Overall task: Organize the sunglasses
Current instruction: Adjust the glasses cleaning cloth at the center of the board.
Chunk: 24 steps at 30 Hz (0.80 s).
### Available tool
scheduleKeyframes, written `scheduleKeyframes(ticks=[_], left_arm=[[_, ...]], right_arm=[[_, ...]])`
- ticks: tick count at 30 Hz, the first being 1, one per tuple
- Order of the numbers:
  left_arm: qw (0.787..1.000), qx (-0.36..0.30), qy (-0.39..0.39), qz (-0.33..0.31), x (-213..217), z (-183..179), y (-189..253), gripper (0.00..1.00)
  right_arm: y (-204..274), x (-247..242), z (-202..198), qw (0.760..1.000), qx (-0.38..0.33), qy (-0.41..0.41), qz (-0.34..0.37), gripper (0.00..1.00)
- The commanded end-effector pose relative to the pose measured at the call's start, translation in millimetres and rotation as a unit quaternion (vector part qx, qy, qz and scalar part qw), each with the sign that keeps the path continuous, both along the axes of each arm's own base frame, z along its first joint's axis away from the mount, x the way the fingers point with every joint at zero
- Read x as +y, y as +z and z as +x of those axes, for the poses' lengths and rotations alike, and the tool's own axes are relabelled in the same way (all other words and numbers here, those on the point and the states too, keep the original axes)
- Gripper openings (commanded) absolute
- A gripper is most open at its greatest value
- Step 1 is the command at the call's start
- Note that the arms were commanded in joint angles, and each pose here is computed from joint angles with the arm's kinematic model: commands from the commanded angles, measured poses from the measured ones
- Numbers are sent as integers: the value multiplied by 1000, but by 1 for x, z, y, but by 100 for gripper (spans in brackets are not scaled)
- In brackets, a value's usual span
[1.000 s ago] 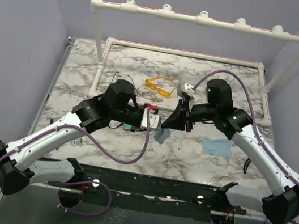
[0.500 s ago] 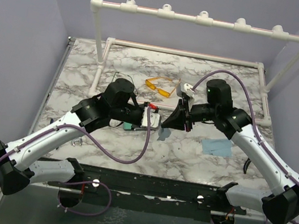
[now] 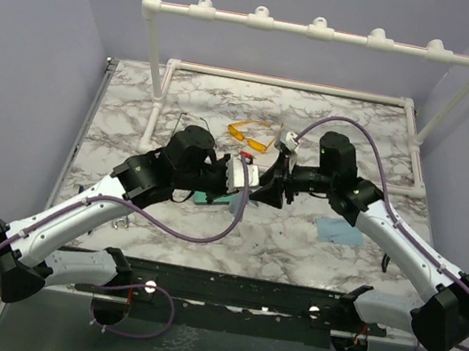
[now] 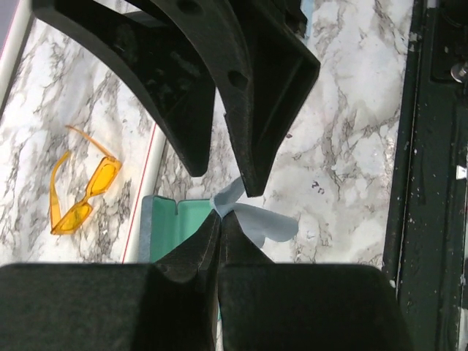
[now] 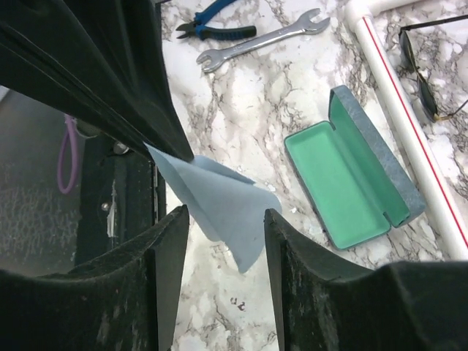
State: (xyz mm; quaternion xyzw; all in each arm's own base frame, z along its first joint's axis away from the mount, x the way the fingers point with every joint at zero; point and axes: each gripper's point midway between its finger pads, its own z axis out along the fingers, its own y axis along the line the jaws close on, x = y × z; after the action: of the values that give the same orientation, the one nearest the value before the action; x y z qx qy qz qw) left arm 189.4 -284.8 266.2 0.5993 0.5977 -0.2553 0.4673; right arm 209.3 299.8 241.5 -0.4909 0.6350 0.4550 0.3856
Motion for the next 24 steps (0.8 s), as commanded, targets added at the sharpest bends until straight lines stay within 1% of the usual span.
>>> scheduleKeyframes(ticks=[1, 6, 10, 14, 18, 24], left_arm=[[998, 15, 64, 5, 6, 8, 12, 0], [999, 8, 33, 7, 7, -2, 18, 0], [1000, 2, 12, 20, 9, -8, 19, 0], [1000, 5, 0, 21, 7, -11, 22, 0], [1000, 4, 2, 23, 6, -9, 22, 0], [1000, 2, 0, 21, 6, -9, 24, 0]], right_arm=[[4, 4, 9, 999, -19, -31, 21, 51], [-9, 2, 11, 999, -31, -38, 21, 53], [-25, -4, 19, 997, -55, -55, 1, 53], [-37, -5, 22, 997, -53, -57, -13, 49], [-43, -3, 20, 998, -40, -56, -8, 46], [-42, -3, 20, 997, -51, -62, 9, 27]])
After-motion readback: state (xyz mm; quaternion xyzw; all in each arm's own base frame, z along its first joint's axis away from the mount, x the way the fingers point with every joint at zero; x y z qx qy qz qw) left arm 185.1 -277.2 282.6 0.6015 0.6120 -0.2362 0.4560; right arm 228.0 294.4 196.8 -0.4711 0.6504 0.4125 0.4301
